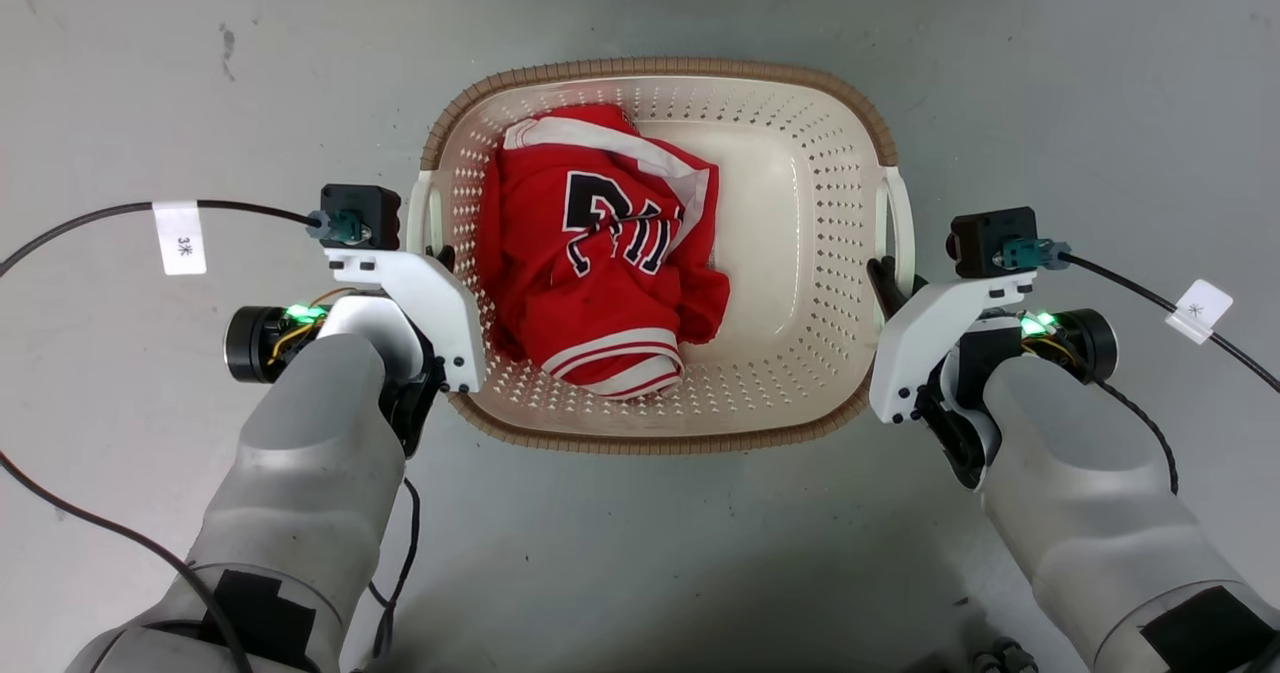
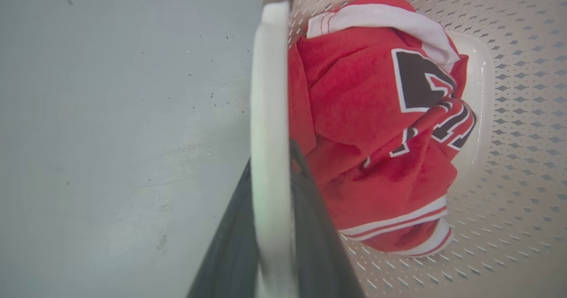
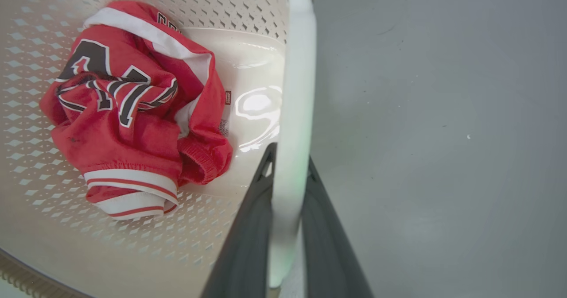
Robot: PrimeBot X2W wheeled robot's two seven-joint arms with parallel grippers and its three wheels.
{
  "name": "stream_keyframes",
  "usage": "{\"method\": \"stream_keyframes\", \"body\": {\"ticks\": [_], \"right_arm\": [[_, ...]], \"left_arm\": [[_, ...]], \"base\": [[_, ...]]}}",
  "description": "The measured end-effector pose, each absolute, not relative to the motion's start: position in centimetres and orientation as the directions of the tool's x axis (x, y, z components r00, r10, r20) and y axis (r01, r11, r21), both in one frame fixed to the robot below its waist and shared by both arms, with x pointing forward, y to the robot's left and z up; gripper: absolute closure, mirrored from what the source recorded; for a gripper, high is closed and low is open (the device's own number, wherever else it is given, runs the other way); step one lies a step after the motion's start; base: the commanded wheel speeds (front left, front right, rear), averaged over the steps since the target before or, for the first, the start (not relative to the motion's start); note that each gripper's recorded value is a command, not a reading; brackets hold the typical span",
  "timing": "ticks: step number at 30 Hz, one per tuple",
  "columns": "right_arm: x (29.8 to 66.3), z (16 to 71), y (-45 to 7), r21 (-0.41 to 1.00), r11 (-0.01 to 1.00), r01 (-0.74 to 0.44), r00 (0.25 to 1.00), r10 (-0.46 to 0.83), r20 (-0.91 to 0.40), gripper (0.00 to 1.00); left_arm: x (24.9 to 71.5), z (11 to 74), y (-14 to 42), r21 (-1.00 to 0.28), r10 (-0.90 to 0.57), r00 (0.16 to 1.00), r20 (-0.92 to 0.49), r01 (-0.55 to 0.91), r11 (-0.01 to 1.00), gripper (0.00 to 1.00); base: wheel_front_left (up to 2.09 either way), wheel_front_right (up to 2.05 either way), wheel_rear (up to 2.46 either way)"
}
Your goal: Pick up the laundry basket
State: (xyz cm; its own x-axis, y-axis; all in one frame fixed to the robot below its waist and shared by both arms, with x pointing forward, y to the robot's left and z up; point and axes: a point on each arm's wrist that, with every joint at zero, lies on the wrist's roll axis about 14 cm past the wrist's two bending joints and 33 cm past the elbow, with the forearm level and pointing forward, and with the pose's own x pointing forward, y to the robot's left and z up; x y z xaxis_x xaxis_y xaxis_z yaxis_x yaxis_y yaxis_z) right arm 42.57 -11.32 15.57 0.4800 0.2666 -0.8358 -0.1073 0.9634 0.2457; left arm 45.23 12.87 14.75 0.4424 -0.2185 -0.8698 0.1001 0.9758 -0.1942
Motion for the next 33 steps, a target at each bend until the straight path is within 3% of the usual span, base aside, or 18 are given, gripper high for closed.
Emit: {"method": "stream_keyframes", "body": {"ticks": [17, 33], "right_arm": [[40.1, 20.9, -11.8, 0.257, 0.961, -0.099, 0.391, 0.275, -0.878, 1.00], [40.2, 28.8, -11.9, 0.266, 0.956, -0.125, 0.420, 0.294, -0.859, 1.00]], "left_arm": [[42.0, 21.5, 11.9, -0.260, -0.252, 0.395, -0.884, 0.035, 0.965, 1.00], [42.0, 30.2, 11.6, -0.265, -0.278, 0.483, -0.830, 0.097, 0.959, 1.00]], "base": [[0.00, 0.00, 0.00], [0.00, 0.00, 0.00]]}}
